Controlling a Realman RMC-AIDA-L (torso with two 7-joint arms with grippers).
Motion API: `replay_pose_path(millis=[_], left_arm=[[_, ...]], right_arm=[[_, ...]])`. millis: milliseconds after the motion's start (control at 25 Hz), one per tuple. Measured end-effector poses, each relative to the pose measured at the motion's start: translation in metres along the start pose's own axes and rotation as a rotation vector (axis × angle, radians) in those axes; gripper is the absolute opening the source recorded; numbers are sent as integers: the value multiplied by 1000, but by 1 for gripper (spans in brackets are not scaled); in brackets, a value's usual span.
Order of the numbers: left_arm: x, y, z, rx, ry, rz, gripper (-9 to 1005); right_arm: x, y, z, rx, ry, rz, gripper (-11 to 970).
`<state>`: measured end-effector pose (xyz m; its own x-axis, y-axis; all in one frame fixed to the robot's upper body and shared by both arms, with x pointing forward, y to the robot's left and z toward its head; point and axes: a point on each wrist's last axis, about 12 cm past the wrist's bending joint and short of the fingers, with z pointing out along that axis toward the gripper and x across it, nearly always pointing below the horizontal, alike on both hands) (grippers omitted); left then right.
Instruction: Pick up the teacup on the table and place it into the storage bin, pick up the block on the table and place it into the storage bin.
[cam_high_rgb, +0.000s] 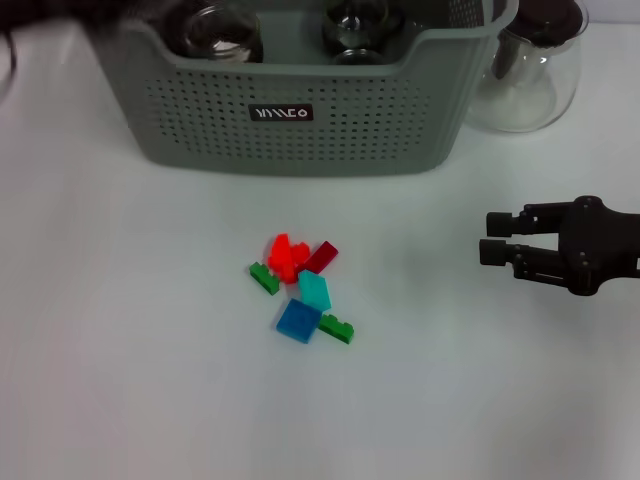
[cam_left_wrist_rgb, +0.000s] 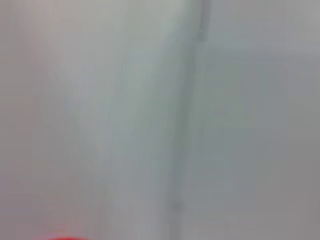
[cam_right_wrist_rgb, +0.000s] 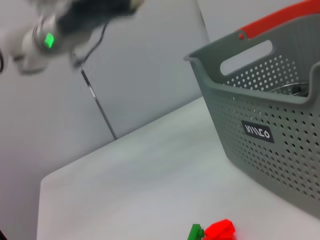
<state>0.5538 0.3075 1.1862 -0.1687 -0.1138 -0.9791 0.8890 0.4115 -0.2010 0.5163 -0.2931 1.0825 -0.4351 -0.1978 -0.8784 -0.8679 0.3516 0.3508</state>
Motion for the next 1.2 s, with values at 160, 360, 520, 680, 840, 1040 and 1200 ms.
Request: replay_pose_path(millis=[160,360,520,680,840,1040,1200], left_arm=[[-44,31,31,-164,126,-47,269],[-66,60,81,-359,445,-82,289],[-63,70,116,-479,643,-50,305],[-51,74,137,-565,763,-17,321],[-38,75,152,-636,873,12,337],[-39,70,158,-654,847,35,357],[-57,60,147,-653,715,34,373]], right_arm=[[0,0,1,1,0,-1,425],[-1,-1,1,1,1,-4,425],[-1,-1,1,1,1,-4,425],[0,0,2,1,1,-4,425],[0,0,2,0,0,-4,425],[-1,0,3,0,0,-4,425],[-1,0,2,1,0,-3,425]])
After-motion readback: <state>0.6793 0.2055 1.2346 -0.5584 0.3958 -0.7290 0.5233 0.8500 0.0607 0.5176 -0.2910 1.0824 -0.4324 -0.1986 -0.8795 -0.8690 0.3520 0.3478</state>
